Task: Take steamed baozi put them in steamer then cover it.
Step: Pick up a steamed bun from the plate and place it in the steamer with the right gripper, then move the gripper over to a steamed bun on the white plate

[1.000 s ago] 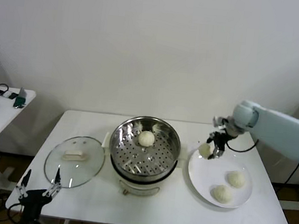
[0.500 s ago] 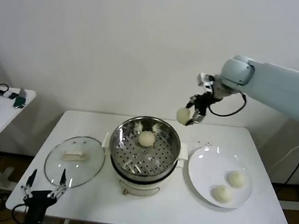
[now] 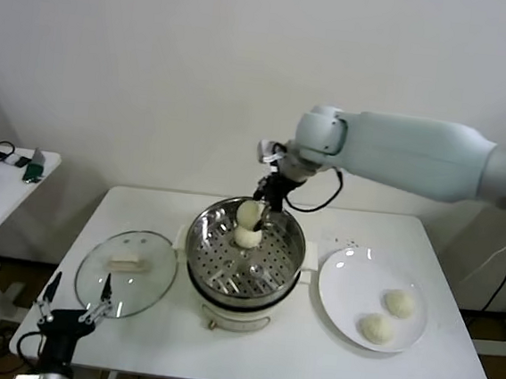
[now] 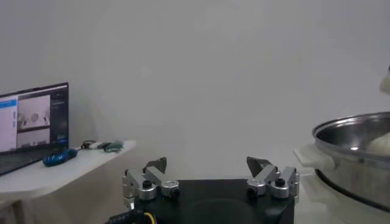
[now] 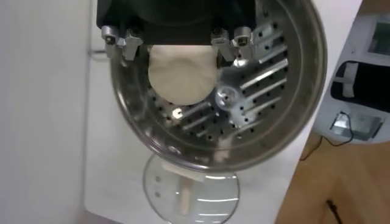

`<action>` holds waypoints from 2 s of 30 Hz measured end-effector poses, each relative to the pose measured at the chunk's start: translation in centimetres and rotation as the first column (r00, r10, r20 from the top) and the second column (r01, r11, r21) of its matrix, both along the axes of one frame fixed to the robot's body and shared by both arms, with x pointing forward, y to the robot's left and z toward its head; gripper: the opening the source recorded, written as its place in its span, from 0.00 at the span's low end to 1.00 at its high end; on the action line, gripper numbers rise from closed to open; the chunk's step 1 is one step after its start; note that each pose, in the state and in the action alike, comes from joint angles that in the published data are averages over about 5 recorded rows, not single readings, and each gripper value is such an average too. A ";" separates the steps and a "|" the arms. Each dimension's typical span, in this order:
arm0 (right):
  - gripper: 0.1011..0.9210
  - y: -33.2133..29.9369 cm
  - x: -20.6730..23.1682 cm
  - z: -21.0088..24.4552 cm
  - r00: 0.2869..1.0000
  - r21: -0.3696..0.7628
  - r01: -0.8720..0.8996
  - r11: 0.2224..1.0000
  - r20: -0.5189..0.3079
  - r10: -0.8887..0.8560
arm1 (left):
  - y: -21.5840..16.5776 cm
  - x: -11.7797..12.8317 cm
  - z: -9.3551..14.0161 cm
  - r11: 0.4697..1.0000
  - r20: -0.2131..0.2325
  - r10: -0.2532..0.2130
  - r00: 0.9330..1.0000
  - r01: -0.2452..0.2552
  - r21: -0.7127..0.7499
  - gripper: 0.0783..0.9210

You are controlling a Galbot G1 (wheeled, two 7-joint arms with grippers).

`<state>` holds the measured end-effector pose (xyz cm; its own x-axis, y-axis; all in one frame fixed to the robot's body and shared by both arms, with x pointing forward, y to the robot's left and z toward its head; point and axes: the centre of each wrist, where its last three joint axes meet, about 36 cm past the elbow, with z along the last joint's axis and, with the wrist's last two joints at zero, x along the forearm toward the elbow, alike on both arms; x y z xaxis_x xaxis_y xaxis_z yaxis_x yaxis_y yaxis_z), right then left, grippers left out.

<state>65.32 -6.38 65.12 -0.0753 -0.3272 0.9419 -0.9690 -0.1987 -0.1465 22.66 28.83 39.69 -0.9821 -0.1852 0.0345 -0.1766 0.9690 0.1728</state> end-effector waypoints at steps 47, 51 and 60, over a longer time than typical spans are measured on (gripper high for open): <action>0.88 -9.8 0.0 3.2 0.997 -0.069 -0.071 0.995 -0.035 0.068 | 0.0 1.9 0.5 1.000 0.017 0.007 1.000 -0.007 -0.002 0.88; 0.88 -14.4 -1.2 3.0 0.998 -0.077 -0.061 0.995 -0.033 0.059 | 0.0 1.7 0.5 1.000 0.014 0.008 1.000 -0.008 0.000 0.88; 0.88 -23.5 -3.9 -2.2 0.999 -0.110 -0.001 0.994 -0.040 -0.003 | 0.0 1.2 0.3 1.000 0.005 0.015 1.000 -0.015 -0.002 0.88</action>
<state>61.41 -29.88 62.95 -0.0371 -0.2210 0.9746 -0.9738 -0.2108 -0.0849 23.83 28.81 40.02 -0.9795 -0.1994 0.0300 -0.1916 0.9666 0.1701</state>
